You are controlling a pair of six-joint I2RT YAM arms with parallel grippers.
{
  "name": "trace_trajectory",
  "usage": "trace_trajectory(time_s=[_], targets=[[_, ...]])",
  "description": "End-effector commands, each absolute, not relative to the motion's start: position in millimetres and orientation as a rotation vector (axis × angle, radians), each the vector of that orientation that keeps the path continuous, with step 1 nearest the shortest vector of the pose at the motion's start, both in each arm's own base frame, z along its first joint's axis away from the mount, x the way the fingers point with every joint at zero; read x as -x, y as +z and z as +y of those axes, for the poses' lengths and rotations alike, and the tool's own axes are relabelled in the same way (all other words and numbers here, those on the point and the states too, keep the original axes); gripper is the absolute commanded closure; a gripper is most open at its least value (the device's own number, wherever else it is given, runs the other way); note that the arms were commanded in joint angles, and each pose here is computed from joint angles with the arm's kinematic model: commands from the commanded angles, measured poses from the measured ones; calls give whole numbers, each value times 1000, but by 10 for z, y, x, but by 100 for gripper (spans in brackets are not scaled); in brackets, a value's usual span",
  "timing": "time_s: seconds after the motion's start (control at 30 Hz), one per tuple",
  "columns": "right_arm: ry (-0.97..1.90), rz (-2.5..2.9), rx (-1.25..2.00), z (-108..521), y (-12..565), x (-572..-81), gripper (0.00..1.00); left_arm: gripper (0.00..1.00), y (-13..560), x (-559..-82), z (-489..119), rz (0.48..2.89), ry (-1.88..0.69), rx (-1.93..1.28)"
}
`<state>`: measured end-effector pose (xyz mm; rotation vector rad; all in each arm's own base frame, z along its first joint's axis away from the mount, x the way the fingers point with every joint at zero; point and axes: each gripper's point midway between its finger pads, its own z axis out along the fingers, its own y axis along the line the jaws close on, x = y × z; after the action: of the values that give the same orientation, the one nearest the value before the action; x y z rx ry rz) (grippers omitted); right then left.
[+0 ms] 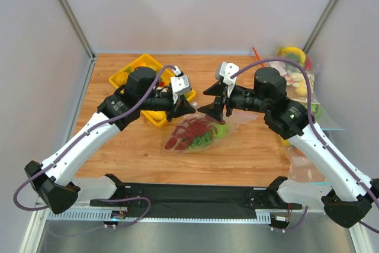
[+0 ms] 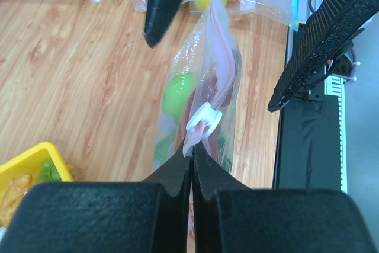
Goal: Open the zip-top bag and remove the fake food
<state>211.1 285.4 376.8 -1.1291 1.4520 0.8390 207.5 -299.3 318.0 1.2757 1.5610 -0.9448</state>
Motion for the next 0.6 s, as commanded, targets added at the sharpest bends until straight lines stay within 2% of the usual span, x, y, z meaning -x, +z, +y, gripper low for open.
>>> trace_trajectory(time_s=[0.0, 0.2, 0.33, 0.4, 0.57], targets=[[910, 1384, 1146, 2932, 3891, -2017, 40, 100, 3318, -2110, -3001, 1490, -916, -1278], [942, 1385, 1156, 3014, 3856, -2047, 45, 100, 3319, -2105, -3003, 1490, -920, -1278], [954, 1370, 1160, 3055, 3862, -2062, 45, 100, 3321, -2100, -3001, 1491, -922, -1280], [955, 1375, 1161, 3073, 3841, -2084, 42, 100, 3316, -2095, -2998, 1492, -922, -1280], [954, 1389, 1166, 3107, 3801, -2129, 44, 100, 3335, -2092, -2987, 1488, -919, -1279]])
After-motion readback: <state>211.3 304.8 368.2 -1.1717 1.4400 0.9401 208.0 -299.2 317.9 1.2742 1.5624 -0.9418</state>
